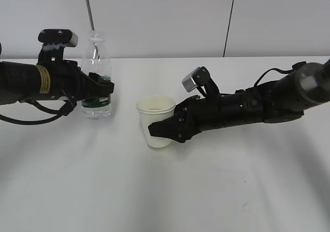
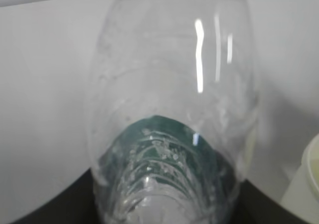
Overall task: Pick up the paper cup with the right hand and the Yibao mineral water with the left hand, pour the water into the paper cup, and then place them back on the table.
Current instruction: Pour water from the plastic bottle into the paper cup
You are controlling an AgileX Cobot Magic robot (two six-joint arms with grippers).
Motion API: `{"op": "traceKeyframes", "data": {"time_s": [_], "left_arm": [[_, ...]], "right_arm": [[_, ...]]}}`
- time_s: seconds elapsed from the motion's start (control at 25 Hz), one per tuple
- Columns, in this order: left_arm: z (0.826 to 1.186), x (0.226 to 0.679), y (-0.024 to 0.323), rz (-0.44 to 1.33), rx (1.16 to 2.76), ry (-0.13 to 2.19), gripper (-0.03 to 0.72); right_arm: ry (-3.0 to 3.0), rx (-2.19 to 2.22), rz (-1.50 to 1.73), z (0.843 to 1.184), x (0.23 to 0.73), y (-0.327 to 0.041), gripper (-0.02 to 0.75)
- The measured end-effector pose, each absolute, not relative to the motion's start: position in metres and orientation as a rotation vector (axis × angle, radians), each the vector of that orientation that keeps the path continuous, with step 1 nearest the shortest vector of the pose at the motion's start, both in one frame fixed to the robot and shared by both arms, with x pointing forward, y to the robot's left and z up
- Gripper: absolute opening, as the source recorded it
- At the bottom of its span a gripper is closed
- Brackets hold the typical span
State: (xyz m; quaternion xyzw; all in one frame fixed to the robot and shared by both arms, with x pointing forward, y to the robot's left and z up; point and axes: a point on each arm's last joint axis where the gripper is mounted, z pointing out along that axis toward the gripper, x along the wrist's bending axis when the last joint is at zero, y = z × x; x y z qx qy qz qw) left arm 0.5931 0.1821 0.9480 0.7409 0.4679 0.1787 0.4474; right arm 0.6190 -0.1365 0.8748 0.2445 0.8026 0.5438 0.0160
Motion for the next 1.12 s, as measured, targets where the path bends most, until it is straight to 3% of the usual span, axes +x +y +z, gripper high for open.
{"op": "traceKeyframes", "data": {"time_s": [0.4,0.76,1.12], "left_arm": [[0.932,0.607,0.199,0.473,1.793,0.965,0.335],[0.908,0.620,0.210,0.543,1.680,0.980,0.335],[0.909,0.622,0.210,0.569,1.642,0.961,0.335]], "right_arm": [[2.462,0.821,1.672,0.874,0.623,-0.138,0.539],[2.456,0.830,1.670,0.874,0.623,-0.138,0.539],[2.311,0.890,1.684,0.879,0.634,-0.143,0.539]]}}
